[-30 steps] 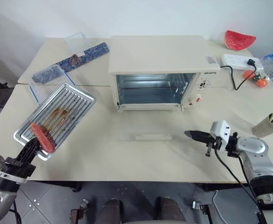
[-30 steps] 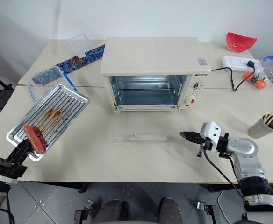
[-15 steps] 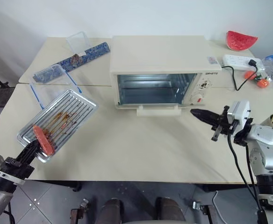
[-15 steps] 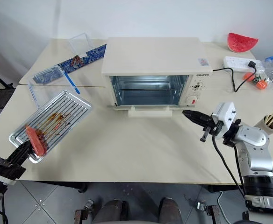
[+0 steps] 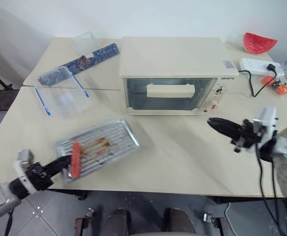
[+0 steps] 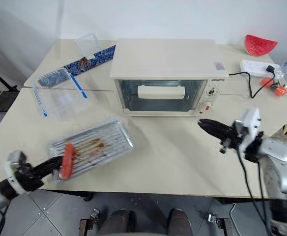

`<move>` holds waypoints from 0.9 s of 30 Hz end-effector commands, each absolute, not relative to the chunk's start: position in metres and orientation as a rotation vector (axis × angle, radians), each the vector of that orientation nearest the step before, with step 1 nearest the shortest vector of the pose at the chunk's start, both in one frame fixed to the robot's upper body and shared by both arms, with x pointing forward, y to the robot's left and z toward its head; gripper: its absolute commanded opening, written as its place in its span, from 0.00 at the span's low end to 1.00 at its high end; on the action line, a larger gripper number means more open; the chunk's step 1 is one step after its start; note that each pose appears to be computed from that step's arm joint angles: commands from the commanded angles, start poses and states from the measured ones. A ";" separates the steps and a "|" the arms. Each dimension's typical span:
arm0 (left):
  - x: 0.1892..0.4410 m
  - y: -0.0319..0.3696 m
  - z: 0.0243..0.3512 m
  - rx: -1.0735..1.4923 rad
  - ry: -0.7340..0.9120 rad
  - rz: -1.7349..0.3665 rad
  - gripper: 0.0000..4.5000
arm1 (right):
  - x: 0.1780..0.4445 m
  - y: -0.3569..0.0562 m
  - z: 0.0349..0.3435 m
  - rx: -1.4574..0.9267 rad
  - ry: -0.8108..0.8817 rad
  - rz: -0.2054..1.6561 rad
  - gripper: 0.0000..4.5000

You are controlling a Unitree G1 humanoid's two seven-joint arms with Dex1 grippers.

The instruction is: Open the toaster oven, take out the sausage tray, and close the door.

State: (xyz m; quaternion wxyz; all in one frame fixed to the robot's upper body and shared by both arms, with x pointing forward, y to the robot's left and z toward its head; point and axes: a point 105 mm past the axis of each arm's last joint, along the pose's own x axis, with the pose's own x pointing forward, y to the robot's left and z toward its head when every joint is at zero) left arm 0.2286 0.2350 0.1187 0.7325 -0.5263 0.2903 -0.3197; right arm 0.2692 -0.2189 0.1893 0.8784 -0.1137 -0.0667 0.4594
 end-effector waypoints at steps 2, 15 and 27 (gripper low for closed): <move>0.240 0.189 0.124 -1.046 0.742 -0.899 0.00 | 0.236 -0.221 0.186 -0.301 -0.100 1.018 0.51; 0.297 0.105 0.112 -0.848 0.888 -1.035 0.00 | 0.184 -0.235 0.153 -0.276 0.061 0.999 0.99; 0.309 0.071 0.101 -0.821 0.945 -1.009 0.00 | 0.174 -0.228 0.146 -0.260 0.058 0.950 0.99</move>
